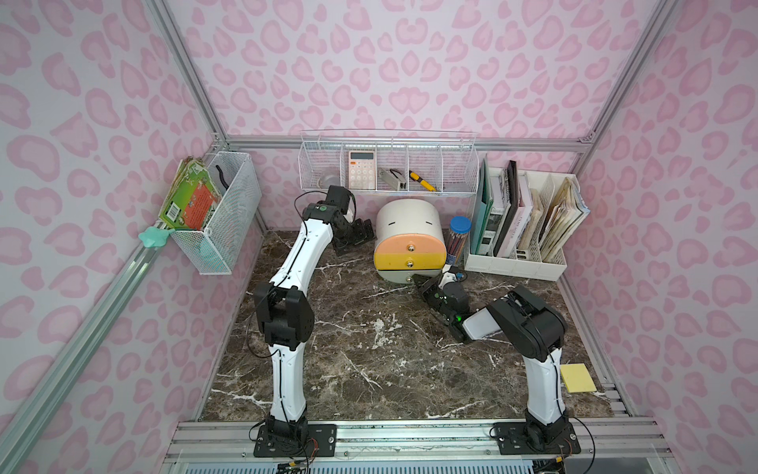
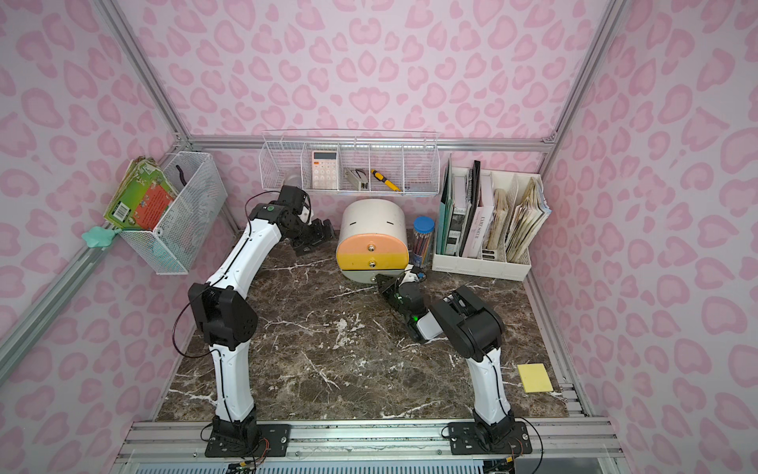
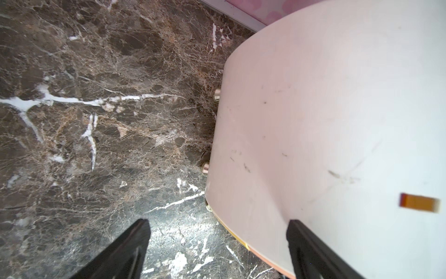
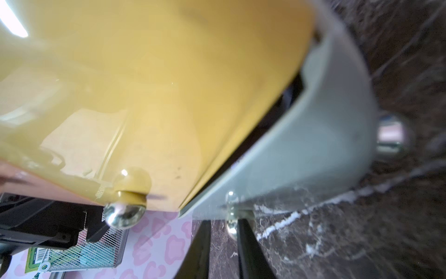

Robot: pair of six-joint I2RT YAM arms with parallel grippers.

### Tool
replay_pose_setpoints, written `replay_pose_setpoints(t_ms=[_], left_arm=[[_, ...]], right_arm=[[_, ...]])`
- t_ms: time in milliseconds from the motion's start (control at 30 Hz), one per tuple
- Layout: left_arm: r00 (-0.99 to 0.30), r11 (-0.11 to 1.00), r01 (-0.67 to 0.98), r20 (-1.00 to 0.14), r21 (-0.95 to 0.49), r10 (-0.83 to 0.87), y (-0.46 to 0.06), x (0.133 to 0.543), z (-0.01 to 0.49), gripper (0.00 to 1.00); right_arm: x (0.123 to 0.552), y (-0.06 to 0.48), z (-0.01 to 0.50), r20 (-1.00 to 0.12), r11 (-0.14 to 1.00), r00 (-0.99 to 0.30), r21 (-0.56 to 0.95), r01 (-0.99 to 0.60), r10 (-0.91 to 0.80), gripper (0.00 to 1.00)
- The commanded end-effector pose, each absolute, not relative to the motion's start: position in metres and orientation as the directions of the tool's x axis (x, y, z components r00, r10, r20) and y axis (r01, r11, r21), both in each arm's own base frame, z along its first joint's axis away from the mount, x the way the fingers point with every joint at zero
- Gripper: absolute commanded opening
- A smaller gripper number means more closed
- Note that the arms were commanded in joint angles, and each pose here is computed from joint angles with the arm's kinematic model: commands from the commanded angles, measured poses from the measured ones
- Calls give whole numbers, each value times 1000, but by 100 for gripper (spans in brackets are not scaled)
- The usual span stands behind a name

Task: Put the bluetooth earphones in the drawer according to color
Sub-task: Close the drawer in the storage box.

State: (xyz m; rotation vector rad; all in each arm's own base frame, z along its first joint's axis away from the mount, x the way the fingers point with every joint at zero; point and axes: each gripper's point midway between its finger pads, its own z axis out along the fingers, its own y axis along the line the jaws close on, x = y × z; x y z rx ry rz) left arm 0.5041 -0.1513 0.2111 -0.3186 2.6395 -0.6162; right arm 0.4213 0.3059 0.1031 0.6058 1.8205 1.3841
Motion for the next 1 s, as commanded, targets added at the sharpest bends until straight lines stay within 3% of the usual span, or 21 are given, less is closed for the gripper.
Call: replay_pose_setpoints(t_ms=[0, 367, 533, 967], left_arm=[[-892, 870, -129, -328, -477, -312, -151, 499, 217, 94], [-875, 855, -150, -336, -496, -348, -143, 501, 227, 94], [-876, 856, -155, -332, -493, -350, -143, 501, 224, 93], [-883, 860, -166, -316, -483, -348, -137, 493, 226, 93]], right_arm=[[418, 301, 122, -325, 318, -565, 941, -115, 759, 24], [424, 293, 95, -327, 381, -577, 924, -30, 748, 23], [435, 295, 87, -303, 351, -582, 936, -32, 755, 23], [441, 296, 114, -323, 339, -587, 937, -86, 743, 22]])
